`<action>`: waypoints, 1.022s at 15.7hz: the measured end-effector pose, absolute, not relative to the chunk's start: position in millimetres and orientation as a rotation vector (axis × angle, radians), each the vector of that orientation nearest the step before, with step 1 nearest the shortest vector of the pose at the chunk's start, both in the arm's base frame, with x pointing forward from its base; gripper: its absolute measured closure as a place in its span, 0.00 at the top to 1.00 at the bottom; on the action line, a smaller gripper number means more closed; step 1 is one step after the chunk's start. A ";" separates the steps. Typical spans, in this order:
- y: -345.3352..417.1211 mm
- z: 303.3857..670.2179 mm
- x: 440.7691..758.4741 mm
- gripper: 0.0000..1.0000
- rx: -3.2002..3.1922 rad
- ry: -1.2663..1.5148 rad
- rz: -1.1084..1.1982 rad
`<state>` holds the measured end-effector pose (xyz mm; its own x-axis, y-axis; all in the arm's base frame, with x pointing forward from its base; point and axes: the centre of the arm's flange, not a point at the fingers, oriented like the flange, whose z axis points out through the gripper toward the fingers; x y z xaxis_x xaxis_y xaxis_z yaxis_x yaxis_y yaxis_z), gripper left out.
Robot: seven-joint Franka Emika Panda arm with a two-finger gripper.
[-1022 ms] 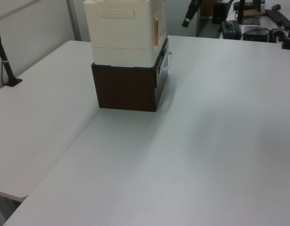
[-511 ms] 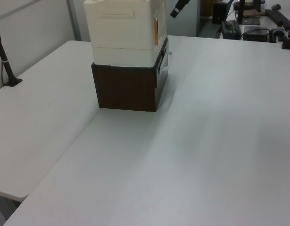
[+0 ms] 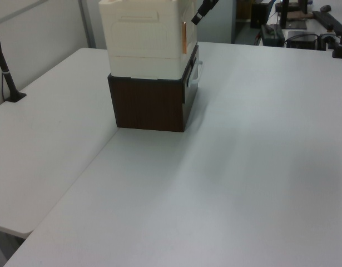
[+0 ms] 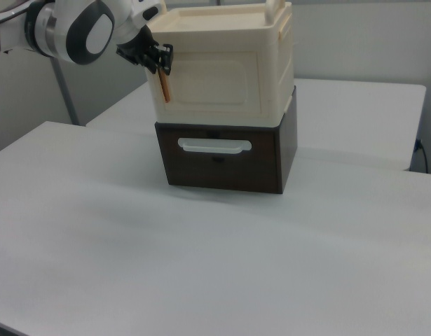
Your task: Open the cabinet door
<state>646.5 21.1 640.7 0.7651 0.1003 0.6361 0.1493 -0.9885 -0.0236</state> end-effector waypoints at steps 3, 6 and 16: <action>21.8 636.8 650.5 0.39 -2.877 -0.197 -1.050; 22.7 631.9 657.0 0.40 -2.862 -0.166 -1.093; 37.2 630.6 657.9 0.40 -2.848 -0.195 -1.090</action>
<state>657.9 37.2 630.6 0.7377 0.0882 0.6693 0.1493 -0.9882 -0.0344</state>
